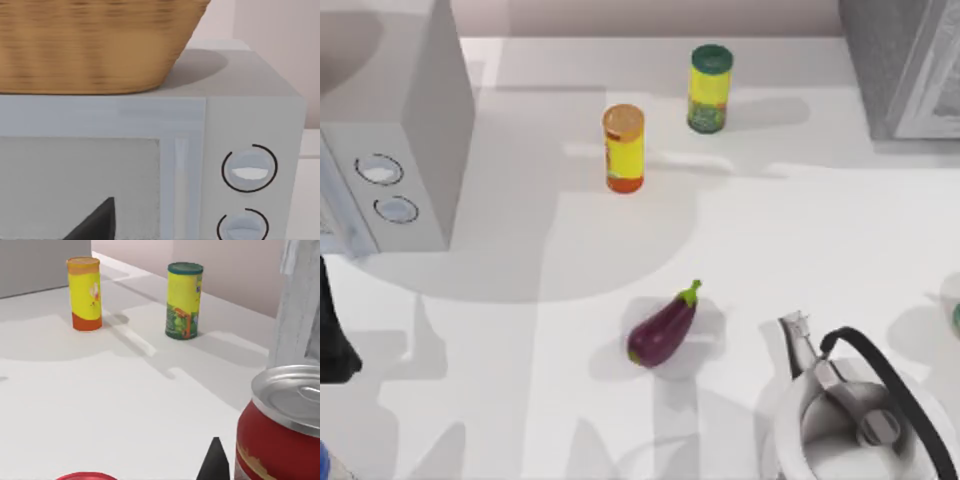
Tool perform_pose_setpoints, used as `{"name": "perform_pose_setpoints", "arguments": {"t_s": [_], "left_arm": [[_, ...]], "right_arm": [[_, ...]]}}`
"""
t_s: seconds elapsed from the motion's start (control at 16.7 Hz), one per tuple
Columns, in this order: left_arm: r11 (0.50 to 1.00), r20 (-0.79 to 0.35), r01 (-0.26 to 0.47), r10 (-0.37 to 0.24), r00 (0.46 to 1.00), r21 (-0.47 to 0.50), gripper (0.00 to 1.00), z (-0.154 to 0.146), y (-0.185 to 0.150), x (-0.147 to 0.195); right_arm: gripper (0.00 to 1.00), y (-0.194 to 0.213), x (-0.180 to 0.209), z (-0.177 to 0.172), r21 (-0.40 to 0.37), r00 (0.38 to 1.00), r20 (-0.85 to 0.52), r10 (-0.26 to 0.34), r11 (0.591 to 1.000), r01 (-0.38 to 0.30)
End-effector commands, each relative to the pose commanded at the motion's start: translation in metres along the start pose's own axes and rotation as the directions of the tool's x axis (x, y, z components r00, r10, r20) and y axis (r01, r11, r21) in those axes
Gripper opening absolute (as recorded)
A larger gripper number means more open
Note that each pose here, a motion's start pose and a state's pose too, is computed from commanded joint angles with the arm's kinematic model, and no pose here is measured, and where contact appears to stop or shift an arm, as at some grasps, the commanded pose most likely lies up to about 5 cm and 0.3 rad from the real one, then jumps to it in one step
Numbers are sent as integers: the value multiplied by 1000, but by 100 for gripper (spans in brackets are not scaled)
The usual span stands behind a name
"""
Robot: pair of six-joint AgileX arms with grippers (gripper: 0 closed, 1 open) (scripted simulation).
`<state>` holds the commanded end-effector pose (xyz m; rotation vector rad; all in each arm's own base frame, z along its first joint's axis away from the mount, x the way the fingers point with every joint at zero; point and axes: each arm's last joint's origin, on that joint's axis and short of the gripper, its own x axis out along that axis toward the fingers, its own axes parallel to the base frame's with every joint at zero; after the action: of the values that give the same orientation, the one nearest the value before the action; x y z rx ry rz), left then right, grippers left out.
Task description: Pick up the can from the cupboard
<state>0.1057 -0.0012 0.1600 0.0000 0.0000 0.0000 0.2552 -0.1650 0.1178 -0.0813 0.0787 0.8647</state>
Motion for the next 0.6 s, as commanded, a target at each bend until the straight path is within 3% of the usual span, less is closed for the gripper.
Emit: {"name": "perform_pose_setpoints", "arguments": {"t_s": [0.36,0.6], "left_arm": [[1000,0,0,0,1000,0,100,0,0,0],[1000,0,0,0,1000,0,100,0,0,0]], "right_arm": [[0,-25,-30,-63,41,991,108,-78,996,74],[0,-28,-36,-75,53,989,112,-100,994,95]]}}
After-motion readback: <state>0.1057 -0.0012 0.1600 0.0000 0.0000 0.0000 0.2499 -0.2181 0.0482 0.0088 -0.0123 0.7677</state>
